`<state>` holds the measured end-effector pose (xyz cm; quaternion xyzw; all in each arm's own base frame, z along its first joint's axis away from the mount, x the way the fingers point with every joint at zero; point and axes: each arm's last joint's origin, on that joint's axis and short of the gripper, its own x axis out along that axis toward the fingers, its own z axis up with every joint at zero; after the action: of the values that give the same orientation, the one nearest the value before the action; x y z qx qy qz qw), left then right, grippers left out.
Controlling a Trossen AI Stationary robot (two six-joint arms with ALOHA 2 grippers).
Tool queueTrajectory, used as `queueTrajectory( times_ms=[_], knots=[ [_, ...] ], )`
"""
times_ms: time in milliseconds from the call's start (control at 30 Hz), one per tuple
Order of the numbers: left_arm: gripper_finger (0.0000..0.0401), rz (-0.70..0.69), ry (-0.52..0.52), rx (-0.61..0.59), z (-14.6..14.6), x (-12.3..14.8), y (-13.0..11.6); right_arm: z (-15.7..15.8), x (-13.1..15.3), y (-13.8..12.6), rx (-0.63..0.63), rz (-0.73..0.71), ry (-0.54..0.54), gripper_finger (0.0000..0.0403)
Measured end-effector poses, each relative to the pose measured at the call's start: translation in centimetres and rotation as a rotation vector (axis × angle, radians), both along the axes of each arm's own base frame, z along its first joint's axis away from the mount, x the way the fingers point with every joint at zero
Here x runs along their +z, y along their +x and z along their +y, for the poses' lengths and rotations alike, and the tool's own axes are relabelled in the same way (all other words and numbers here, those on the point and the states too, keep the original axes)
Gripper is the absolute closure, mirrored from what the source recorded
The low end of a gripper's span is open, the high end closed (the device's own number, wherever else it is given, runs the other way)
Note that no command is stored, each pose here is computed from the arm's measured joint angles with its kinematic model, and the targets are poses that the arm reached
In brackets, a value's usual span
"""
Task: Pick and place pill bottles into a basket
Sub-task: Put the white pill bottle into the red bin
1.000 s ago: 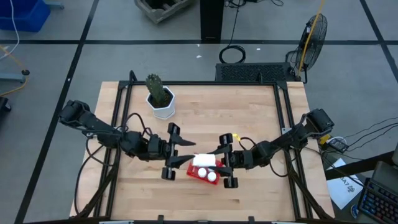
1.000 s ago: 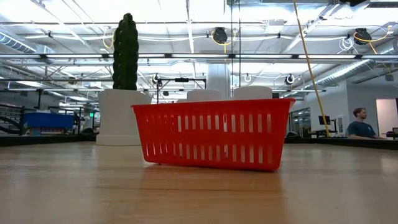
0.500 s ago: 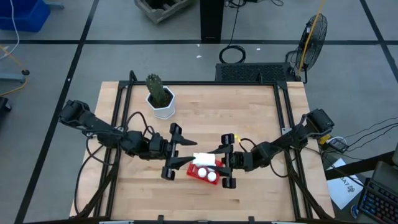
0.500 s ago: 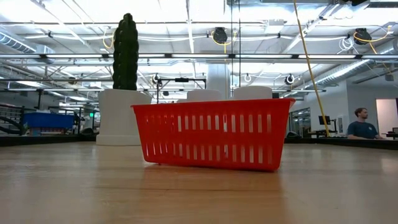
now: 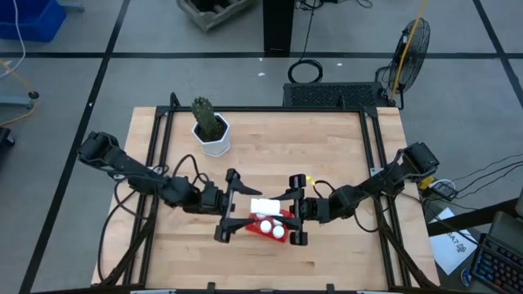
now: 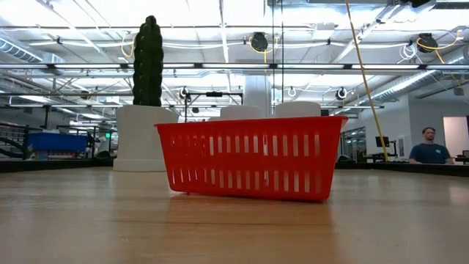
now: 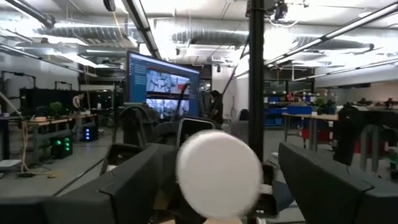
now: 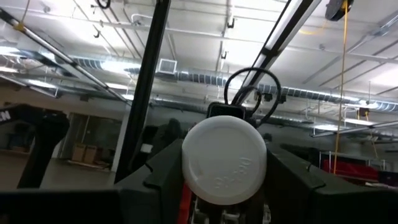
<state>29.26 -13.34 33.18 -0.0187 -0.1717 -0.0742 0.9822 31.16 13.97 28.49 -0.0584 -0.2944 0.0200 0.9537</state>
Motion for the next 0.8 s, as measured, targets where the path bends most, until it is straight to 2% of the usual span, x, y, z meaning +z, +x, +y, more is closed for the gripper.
queueTrajectory(
  times_ms=[300,567,633,700,800],
  knots=[
    [0.0145,0.000,-0.035,0.013,0.87,0.08,0.35,0.00,0.05,-0.03,0.004,-0.006,0.001,0.0239],
    [0.0237,0.005,-0.043,-0.009,0.88,0.08,0.36,-0.10,0.14,-0.12,-0.030,-0.018,-0.010,0.0239],
    [0.0240,0.004,-0.043,-0.010,0.91,0.13,0.34,-0.10,0.15,-0.13,-0.032,-0.020,-0.010,0.0239],
    [0.0240,0.013,-0.040,-0.012,0.91,0.18,0.25,0.09,0.05,-0.16,-0.044,-0.003,-0.002,0.0221],
    [0.0240,0.055,-0.024,-0.032,0.92,0.35,-0.20,0.60,-0.19,-0.30,-0.083,0.033,0.006,0.0165]
  ],
)
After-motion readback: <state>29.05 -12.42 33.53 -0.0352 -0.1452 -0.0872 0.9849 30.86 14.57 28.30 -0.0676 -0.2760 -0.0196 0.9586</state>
